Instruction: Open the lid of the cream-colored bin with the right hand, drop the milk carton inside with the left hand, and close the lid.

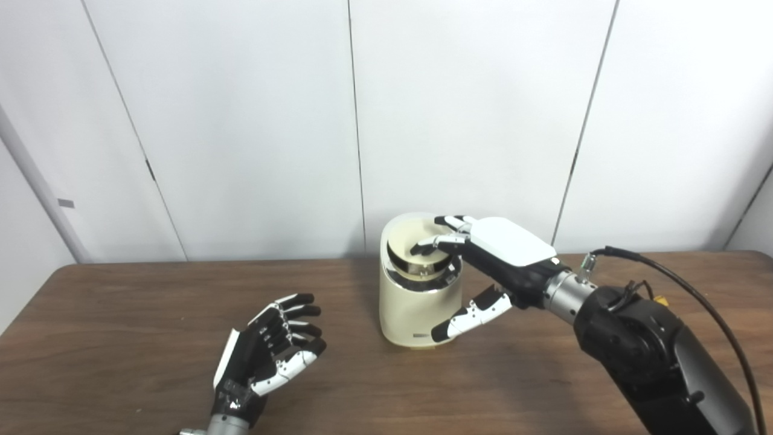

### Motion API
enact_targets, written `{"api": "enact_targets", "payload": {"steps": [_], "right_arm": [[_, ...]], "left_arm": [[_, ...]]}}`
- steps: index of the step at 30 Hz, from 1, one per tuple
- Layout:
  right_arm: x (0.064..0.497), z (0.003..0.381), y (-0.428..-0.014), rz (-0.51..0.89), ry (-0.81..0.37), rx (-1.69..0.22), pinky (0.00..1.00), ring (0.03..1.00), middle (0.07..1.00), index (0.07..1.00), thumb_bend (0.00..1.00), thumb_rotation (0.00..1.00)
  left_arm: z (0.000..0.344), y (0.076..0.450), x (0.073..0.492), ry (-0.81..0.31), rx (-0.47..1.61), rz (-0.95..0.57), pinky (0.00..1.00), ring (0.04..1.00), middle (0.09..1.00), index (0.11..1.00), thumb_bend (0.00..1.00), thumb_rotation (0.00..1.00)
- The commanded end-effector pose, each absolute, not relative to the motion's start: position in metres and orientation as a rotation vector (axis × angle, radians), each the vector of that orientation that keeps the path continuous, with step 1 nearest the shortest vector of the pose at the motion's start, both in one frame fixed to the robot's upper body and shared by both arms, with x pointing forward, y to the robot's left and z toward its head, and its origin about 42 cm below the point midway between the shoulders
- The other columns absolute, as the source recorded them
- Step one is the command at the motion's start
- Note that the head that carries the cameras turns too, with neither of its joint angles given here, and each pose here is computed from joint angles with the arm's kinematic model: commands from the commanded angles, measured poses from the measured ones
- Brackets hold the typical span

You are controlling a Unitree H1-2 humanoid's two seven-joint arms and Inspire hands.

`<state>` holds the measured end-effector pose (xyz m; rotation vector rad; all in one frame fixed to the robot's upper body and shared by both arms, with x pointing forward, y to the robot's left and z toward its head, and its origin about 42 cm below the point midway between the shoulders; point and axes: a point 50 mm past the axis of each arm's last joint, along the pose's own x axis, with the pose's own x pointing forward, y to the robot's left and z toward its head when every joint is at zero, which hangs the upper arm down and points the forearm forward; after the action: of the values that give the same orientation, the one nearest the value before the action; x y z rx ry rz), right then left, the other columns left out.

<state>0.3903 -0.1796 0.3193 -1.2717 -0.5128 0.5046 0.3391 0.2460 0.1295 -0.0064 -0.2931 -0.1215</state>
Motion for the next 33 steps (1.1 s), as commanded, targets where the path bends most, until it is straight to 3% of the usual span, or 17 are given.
{"api": "enact_targets", "payload": {"steps": [1, 8, 17, 33], "right_arm": [[0.391, 0.338, -0.185, 0.463, -0.573, -1.302, 1.00, 0.981, 0.805, 0.824, 0.73, 0.56], [0.390, 0.332, -0.183, 0.485, -0.556, -1.313, 0.95, 0.976, 0.801, 0.824, 0.74, 0.54], [0.388, 0.325, -0.177, 0.523, -0.553, -1.324, 0.99, 0.968, 0.791, 0.825, 0.75, 0.49], [0.390, 0.312, -0.161, 0.599, -0.500, -1.395, 0.98, 0.982, 0.817, 0.841, 0.75, 0.53]], "left_arm": [[0.131, 0.243, 0.336, -0.309, -0.023, -0.120, 0.45, 0.582, 0.696, 0.752, 0.69, 0.17], [0.132, 0.242, 0.336, -0.308, -0.035, -0.121, 0.45, 0.584, 0.697, 0.750, 0.69, 0.17], [0.134, 0.241, 0.334, -0.307, -0.038, -0.114, 0.45, 0.584, 0.699, 0.747, 0.68, 0.15], [0.135, 0.237, 0.331, -0.303, -0.054, -0.120, 0.44, 0.588, 0.701, 0.750, 0.68, 0.16]]}}
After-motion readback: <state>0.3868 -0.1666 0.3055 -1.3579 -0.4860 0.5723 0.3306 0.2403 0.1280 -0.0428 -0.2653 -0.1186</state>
